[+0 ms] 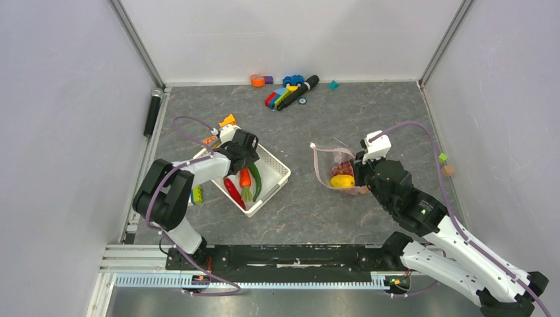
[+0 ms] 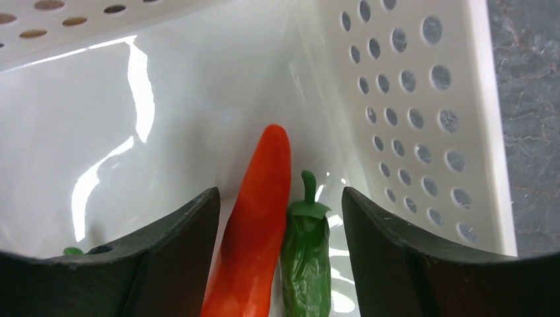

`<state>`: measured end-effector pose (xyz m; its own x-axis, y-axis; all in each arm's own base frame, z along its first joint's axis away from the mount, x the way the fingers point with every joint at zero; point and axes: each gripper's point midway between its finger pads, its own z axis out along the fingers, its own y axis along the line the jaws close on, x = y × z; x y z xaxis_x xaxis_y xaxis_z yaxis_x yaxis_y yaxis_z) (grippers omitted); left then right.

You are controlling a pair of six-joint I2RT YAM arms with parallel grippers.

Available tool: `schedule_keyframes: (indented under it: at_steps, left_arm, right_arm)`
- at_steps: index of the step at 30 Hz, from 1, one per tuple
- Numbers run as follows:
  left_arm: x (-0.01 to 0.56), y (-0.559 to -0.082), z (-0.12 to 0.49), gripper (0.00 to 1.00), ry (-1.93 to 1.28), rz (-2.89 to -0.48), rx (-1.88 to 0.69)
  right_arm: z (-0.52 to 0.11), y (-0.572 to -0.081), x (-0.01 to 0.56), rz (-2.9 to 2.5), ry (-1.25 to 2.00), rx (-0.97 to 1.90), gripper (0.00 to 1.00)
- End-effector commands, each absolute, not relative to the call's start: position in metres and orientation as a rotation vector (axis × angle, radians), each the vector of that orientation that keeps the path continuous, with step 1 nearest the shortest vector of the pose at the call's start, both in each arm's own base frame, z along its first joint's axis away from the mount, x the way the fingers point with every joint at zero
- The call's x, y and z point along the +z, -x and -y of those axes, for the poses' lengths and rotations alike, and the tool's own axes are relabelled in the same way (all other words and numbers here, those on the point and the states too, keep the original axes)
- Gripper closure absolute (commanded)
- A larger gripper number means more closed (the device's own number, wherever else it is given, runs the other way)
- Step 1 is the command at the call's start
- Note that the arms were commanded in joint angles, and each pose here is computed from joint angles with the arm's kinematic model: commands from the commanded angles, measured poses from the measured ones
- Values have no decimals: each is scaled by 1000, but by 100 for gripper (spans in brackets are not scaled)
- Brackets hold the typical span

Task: Place the food in the zip-top bag and seal the zipper
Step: Pick up the fake vegetable from the bin.

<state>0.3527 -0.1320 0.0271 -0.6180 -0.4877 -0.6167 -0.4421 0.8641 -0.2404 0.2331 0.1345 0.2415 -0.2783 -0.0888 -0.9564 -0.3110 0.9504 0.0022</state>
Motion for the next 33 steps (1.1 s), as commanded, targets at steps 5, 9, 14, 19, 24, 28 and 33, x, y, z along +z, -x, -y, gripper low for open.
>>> schedule_keyframes:
  at_steps: [5, 9, 14, 19, 24, 28, 33]
  left_arm:
    - [25, -373, 139, 36, 641, -2332, -125]
    - [22, -373, 142, 45, 625, -2346, -137]
    - [19, -370, 136, 58, 615, -2363, -93]
    - [20, -366, 134, 67, 591, -2376, -77]
    - [37, -361, 124, 81, 573, -2346, -38]
    - [67, -357, 105, 98, 571, -2268, 29]
    - [111, -350, 90, 98, 567, -2150, 22]
  right_arm:
    - [-133, -237, 246, -1836, 269, 204, 88]
    - [-132, -237, 247, -1835, 267, 203, 88]
    - [-133, -237, 245, -1840, 273, 203, 88]
    - [-132, -236, 246, -1836, 268, 204, 88]
    - [-131, -236, 246, -1835, 263, 202, 88]
    - [-133, -236, 245, -1838, 270, 207, 88]
    - [-133, -236, 245, -1837, 271, 211, 88]
